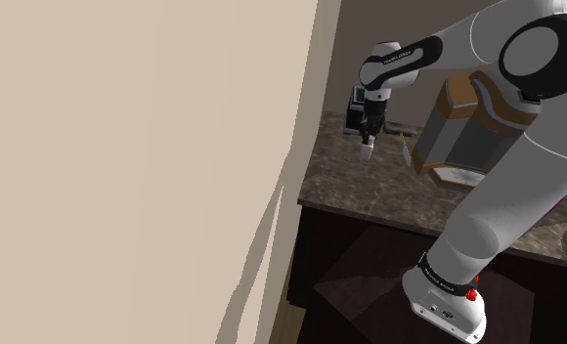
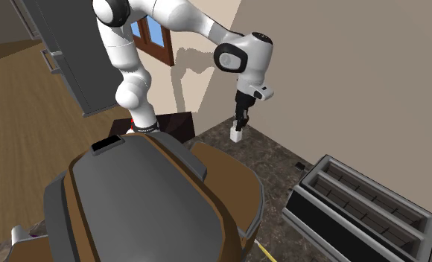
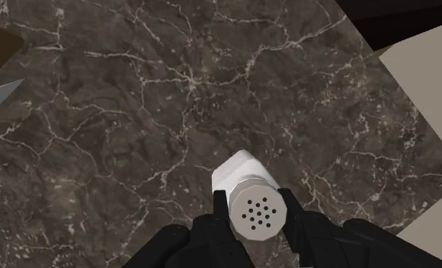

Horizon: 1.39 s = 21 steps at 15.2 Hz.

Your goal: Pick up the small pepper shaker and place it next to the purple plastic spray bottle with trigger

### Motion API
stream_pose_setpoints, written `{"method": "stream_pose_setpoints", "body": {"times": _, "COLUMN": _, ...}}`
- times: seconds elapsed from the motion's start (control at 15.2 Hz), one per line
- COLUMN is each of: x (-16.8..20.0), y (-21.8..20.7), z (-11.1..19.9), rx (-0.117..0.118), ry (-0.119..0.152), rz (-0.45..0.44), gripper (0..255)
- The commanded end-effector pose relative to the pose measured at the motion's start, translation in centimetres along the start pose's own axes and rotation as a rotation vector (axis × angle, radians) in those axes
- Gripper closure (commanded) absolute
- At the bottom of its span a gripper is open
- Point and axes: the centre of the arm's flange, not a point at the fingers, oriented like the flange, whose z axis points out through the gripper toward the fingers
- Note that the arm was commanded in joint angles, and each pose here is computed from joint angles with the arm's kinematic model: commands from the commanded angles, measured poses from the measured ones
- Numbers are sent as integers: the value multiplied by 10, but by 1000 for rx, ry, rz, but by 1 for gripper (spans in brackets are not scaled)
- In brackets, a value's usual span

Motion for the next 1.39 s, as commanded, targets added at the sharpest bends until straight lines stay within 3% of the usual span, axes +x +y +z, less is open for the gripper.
{"method": "stream_pose_setpoints", "body": {"times": 0.0, "x": -2, "y": 1, "z": -11, "rx": 0, "ry": 0, "rz": 0, "gripper": 255}}
{"method": "stream_pose_setpoints", "body": {"times": 1.32, "x": -17, "y": 1, "z": -115, "rx": 0, "ry": 0, "rz": 0, "gripper": 255}}
